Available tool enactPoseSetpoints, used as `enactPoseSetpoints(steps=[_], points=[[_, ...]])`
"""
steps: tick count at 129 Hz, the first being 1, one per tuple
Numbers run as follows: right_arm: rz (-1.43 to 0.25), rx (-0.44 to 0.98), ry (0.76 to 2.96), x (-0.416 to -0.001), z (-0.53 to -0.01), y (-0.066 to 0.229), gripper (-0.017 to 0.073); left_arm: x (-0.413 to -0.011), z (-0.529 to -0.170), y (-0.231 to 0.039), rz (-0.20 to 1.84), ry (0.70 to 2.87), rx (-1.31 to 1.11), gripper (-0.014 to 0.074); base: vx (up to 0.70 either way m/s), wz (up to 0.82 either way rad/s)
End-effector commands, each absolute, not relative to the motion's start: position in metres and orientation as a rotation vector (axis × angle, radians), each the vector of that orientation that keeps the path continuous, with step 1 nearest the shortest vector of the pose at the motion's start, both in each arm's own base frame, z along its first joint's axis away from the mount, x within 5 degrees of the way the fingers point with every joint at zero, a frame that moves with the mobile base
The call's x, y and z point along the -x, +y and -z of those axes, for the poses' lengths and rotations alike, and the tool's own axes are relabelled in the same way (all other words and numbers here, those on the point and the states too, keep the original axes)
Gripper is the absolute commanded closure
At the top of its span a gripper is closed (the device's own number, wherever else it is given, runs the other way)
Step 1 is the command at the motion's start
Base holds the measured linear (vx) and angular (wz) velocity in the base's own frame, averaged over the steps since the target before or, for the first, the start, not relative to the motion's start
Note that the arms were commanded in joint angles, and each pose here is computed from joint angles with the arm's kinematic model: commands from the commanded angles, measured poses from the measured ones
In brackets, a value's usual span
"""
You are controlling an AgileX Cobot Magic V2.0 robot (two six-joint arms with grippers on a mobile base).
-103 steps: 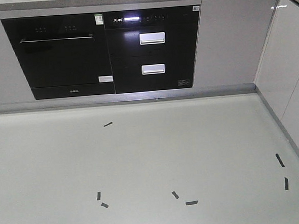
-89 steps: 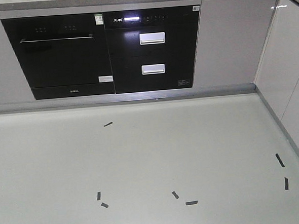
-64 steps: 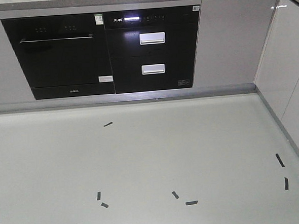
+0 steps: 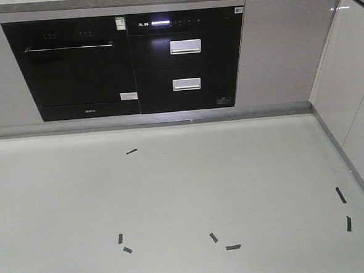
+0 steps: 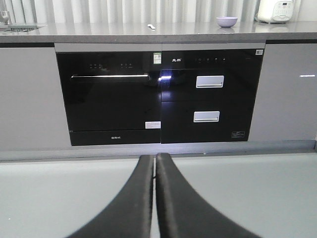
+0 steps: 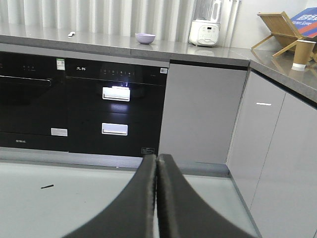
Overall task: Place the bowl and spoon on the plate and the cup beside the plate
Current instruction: 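Drive the base toward the counter holding the spoon and bowl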
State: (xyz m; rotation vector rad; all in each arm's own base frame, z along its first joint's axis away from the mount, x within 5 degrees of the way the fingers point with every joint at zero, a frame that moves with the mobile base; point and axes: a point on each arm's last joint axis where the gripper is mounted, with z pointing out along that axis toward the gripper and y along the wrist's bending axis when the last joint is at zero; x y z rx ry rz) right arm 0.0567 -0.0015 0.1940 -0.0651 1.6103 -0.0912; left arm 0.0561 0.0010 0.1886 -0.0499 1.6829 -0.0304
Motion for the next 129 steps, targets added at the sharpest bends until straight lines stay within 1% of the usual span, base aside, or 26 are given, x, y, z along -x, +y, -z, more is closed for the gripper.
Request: enactPoseSetpoints(steps=[1, 61, 129], points=[[0.100, 0.075, 1.545, -0.0567, -0.1983, -0.0010, 0.0561, -0.0558, -0.1917, 0.0006, 0.042, 1.611, 0.051, 0.0600, 0.00, 0.00], [0.100, 0.075, 1.545, -0.0567, -0.1983, -0.0010, 0.0561, -0.0558, -0.1917, 0.0006, 0.042, 1.611, 0.051, 0.0600, 0.03, 0.00], [0.100, 0.075, 1.545, -0.0567, -0.1983, -0.0010, 0.0561, -0.0558, -0.1917, 0.0006, 0.042, 1.611, 0.051, 0.0600, 0.15, 0.06]])
